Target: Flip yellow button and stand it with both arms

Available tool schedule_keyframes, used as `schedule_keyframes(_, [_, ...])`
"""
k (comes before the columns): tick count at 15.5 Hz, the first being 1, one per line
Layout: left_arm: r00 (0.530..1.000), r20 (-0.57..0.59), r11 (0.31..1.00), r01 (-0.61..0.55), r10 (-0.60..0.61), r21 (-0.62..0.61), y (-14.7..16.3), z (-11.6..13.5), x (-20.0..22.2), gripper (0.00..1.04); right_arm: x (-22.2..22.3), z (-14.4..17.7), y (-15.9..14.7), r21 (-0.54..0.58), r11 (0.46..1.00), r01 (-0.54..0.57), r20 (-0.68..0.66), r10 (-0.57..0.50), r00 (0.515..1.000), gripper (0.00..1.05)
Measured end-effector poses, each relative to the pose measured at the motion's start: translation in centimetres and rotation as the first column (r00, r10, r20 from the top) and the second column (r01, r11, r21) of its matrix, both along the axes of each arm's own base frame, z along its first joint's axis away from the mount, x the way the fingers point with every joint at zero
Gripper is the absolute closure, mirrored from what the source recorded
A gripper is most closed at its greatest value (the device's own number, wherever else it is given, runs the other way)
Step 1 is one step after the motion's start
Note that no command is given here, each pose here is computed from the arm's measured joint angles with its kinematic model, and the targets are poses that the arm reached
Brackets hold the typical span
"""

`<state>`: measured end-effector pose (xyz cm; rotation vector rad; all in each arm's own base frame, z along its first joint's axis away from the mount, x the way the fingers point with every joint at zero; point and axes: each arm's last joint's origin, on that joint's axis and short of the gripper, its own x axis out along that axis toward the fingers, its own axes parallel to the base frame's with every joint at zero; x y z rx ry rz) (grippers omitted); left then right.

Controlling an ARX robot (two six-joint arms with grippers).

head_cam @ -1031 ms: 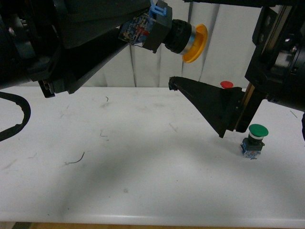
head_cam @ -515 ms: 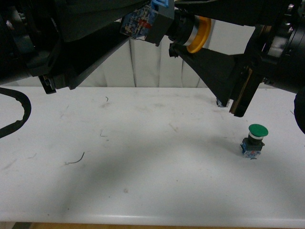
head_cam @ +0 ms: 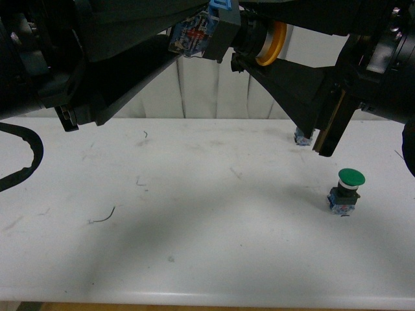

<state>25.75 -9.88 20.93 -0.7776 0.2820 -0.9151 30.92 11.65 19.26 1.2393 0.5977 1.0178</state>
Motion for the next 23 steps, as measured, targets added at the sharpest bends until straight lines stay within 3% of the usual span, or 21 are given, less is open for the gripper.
schedule_keyframes(2, [1.0, 0.0, 1.0, 0.001, -0.001, 0.0, -0.1, 0.0, 0.0, 0.71, 0.0, 0.0, -0.1, -0.001, 1.0, -0.001, 0.0, 0.001, 1.0, 0.68])
schedule_keyframes(3, [1.0, -0.002, 1.0, 0.002, -0.002, -0.001, -0.1, 0.0, 0.0, 0.66, 0.0, 0.0, -0.1, 0.0, 1.0, -0.002, -0.001, 0.002, 1.0, 0.68])
schedule_keyframes(7, [1.0, 0.002, 1.0, -0.005, 0.005, 0.003, 0.0, 0.0, 0.0, 0.2, 0.0, 0.0, -0.1, -0.002, 1.0, -0.006, -0.001, 0.006, 1.0, 0.69])
schedule_keyframes(9, [1.0, 0.005, 1.0, -0.021, 0.021, 0.001, 0.3, 0.0, 0.1, 0.06, 0.0, 0.0, -0.2, -0.001, 1.0, -0.006, -0.001, 0.006, 1.0, 0.69])
schedule_keyframes(14, [0.993, 0.018, 0.993, -0.121, 0.12, 0.017, 4.5, 1.2, -0.6, 0.07, 0.3, 0.0, -0.6, 0.008, 1.0, -0.007, -0.021, 0.007, 1.0, 0.69])
schedule_keyframes(17, [0.973, -0.012, 0.963, -0.226, 0.23, 0.15, 7.5, 1.1, -2.6, 0.07, 1.2, 0.2, -1.2, 0.02, 1.0, -0.001, -0.032, 0.001, 0.999, 0.69])
schedule_keyframes(19, [0.917, 0.139, 0.871, -0.398, 0.373, 0.286, 8.9, 2.6, -6.0, 0.07, 1.6, 0.5, -1.7, 0.026, 1.0, 0.013, -0.024, -0.012, 1.0, 0.69])
schedule_keyframes(21, [0.868, 0.349, 0.759, -0.484, 0.354, 0.436, 9.2, 4.2, -9.8, 0.07, 1.9, 0.4, -1.6, 0.029, 0.999, 0.013, -0.032, -0.012, 0.999, 0.69])
schedule_keyframes(23, [0.807, 0.483, 0.629, -0.576, 0.34, 0.522, 9.7, 4.8, -12.7, 0.07, 2.1, 0.2, -1.8, 0.029, 0.999, 0.019, -0.04, -0.018, 0.999, 0.69])
